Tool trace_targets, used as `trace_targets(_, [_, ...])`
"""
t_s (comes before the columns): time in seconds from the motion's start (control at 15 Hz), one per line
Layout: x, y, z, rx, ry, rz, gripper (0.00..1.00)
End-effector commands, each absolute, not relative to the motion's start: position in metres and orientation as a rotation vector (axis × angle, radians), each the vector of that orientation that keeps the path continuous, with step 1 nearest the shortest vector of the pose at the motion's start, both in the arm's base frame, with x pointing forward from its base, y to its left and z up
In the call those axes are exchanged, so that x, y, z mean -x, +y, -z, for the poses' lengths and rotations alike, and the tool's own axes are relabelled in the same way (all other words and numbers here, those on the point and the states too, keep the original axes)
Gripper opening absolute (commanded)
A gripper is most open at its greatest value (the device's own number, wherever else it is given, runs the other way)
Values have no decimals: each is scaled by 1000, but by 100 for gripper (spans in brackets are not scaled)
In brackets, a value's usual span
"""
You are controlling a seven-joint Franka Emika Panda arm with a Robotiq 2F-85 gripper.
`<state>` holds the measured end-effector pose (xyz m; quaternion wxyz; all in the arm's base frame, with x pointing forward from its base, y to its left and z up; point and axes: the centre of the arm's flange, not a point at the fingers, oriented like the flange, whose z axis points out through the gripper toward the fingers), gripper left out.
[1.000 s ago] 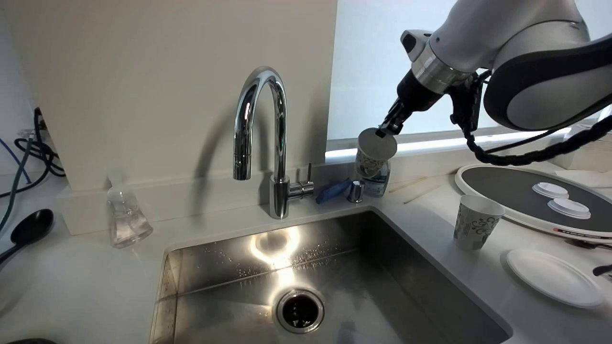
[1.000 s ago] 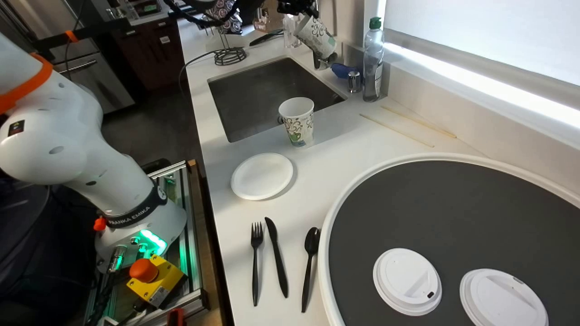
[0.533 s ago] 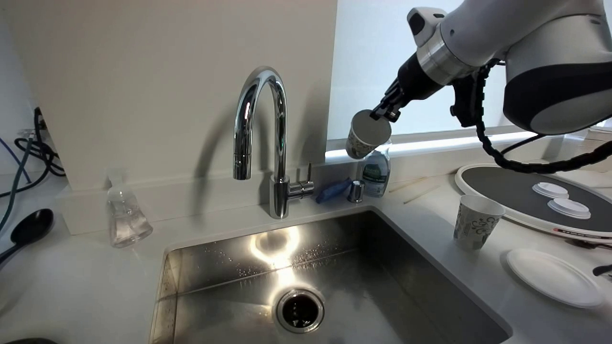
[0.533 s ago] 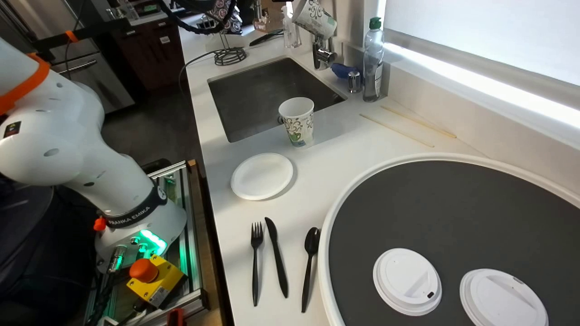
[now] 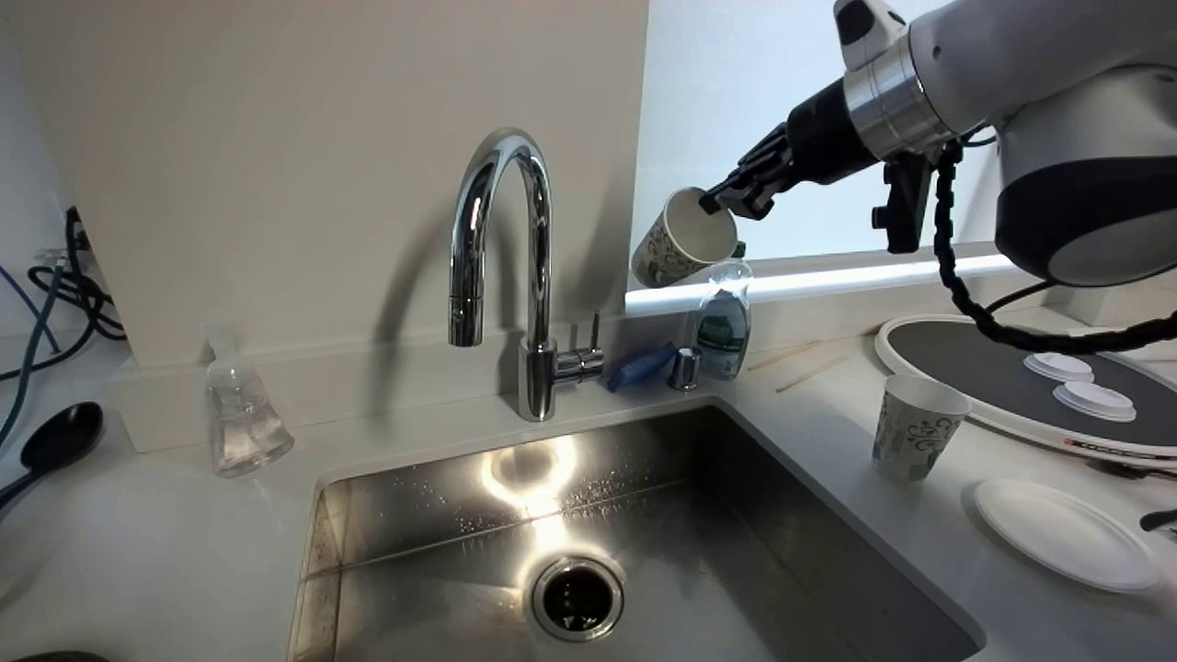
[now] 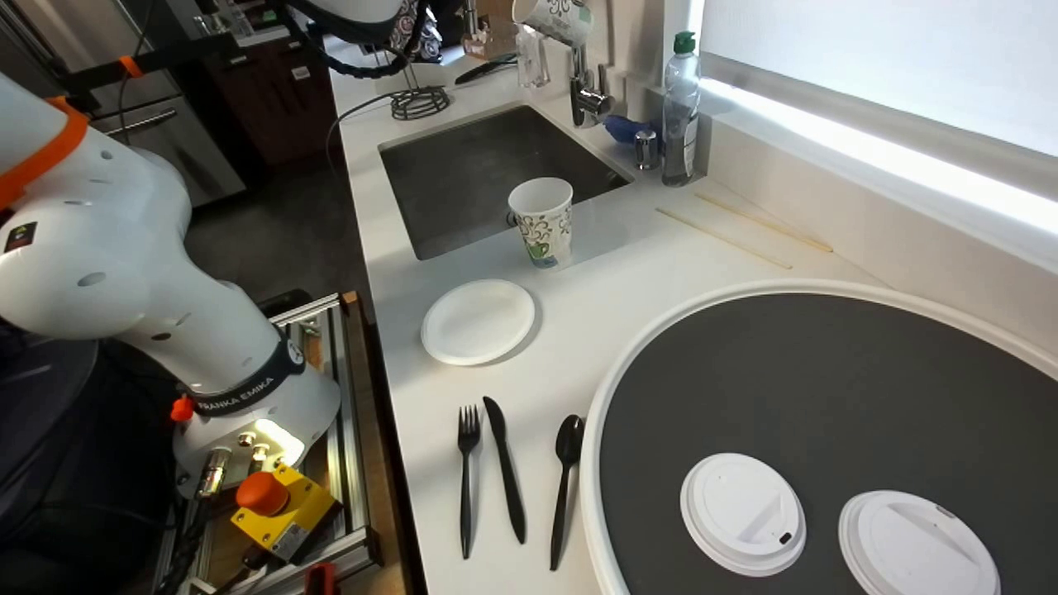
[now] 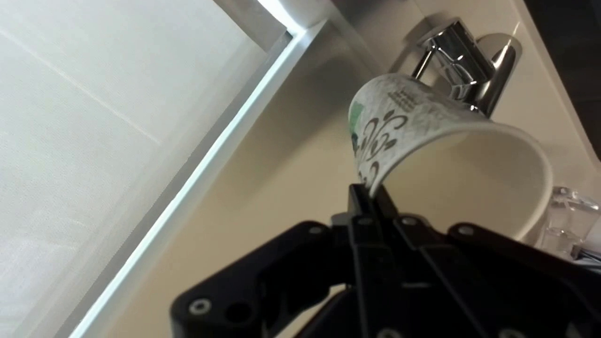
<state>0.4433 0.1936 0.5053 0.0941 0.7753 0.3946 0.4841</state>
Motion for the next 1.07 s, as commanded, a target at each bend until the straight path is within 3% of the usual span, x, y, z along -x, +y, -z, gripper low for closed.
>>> trace_targets(0.0, [-425, 175, -498, -2343, 1163, -1532, 1])
trace_targets(0.47, [-414, 165, -487, -2453, 1175, -1625, 1])
trace_targets(1.0, [-401, 200, -477, -2323, 1544, -1186, 1])
